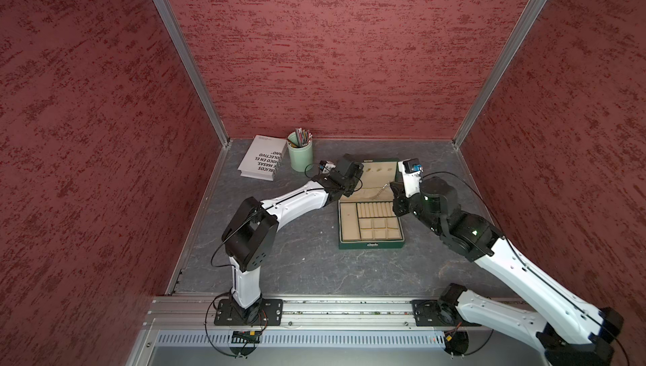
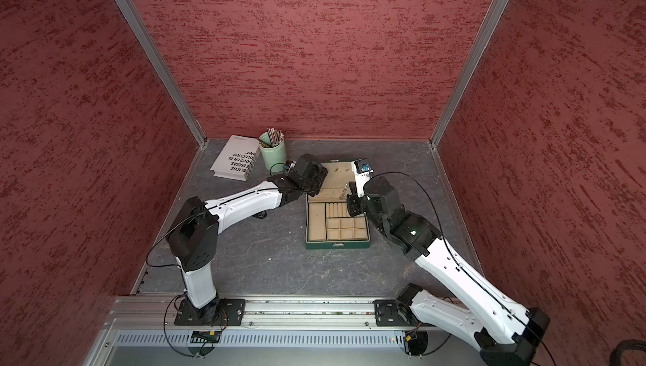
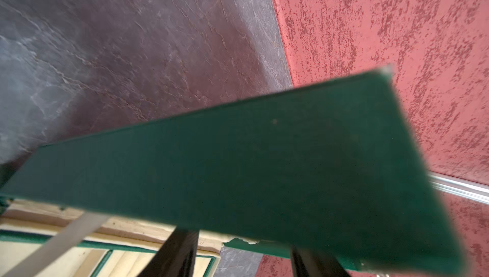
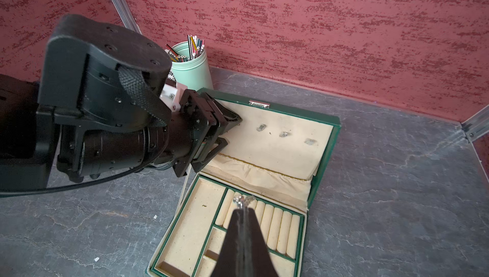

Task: Put jewelry chain into jewelry box
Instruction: Open the fastener on the jewelry box.

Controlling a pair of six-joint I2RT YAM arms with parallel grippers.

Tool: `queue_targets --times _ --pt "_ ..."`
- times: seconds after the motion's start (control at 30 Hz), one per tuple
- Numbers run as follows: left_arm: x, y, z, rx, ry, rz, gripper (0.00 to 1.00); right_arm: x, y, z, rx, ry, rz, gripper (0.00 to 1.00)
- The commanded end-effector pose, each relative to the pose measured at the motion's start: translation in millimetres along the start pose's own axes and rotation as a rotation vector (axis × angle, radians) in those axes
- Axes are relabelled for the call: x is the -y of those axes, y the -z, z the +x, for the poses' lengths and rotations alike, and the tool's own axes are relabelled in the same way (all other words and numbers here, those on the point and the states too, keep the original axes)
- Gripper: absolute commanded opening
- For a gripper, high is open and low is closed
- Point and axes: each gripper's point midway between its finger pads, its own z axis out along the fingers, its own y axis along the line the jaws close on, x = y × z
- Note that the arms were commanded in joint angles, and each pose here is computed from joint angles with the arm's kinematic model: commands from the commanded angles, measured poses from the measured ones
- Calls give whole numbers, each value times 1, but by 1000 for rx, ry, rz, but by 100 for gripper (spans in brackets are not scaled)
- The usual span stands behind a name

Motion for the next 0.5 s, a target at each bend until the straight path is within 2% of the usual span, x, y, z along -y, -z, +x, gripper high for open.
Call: queue_targets --times 0.0,0.47 --pt "-7 -5 -2 5 -1 -28 53 2 3 -6 37 -4 1 0" --pt "-28 -4 5 -16 -3 -57 48 3 1 -4 34 -7 1 0"
